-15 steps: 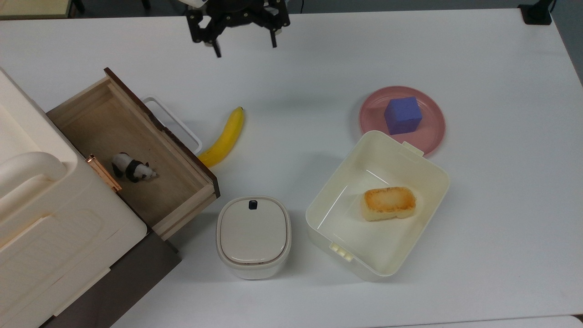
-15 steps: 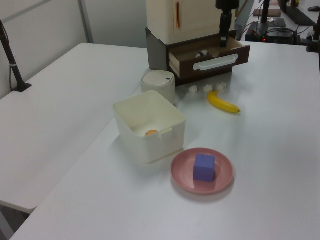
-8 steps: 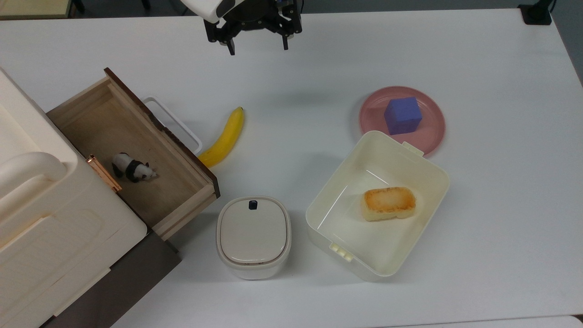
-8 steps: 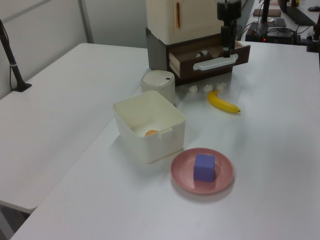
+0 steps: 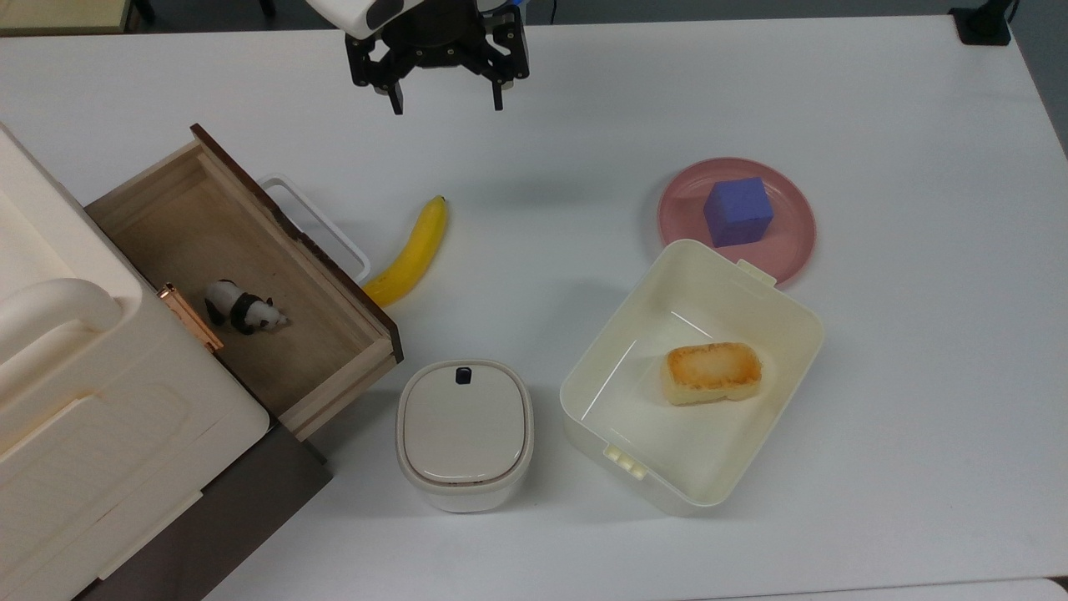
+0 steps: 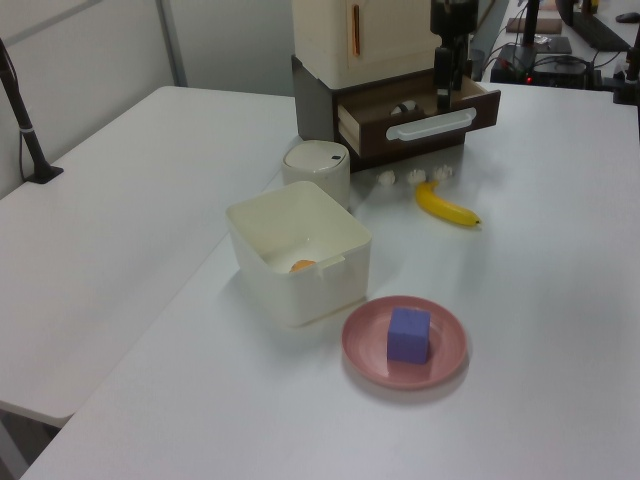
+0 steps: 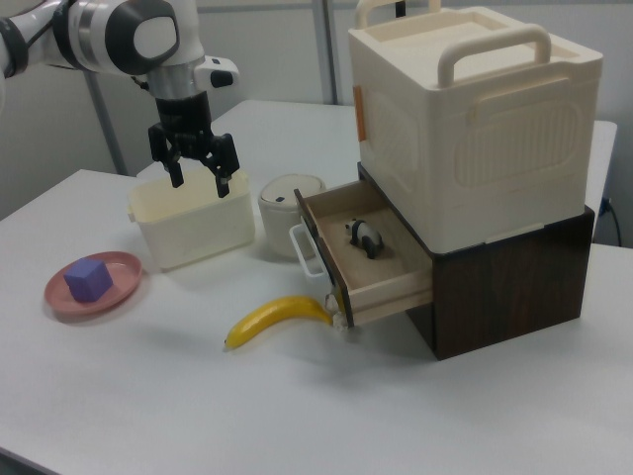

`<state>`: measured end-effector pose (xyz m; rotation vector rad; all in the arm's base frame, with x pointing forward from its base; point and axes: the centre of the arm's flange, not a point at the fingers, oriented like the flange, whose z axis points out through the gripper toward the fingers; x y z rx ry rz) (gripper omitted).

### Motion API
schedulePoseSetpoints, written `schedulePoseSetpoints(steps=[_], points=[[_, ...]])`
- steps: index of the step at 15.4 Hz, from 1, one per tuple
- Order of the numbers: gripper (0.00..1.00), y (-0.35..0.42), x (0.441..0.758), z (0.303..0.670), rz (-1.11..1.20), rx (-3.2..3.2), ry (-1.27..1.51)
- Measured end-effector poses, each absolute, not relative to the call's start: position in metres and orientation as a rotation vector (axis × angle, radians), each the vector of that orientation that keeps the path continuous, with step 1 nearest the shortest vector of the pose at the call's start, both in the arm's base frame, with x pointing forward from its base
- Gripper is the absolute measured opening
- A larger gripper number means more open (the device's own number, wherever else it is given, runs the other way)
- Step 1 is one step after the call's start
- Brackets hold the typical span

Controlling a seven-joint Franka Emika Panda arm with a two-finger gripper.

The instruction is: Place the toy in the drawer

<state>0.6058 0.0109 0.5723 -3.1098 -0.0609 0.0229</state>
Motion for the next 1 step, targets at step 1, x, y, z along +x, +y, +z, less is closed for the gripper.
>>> schedulePoseSetpoints(steps=[1], points=[[1.00, 0.0109, 0.6058, 0.5722, 0.023, -3.110, -0.059]])
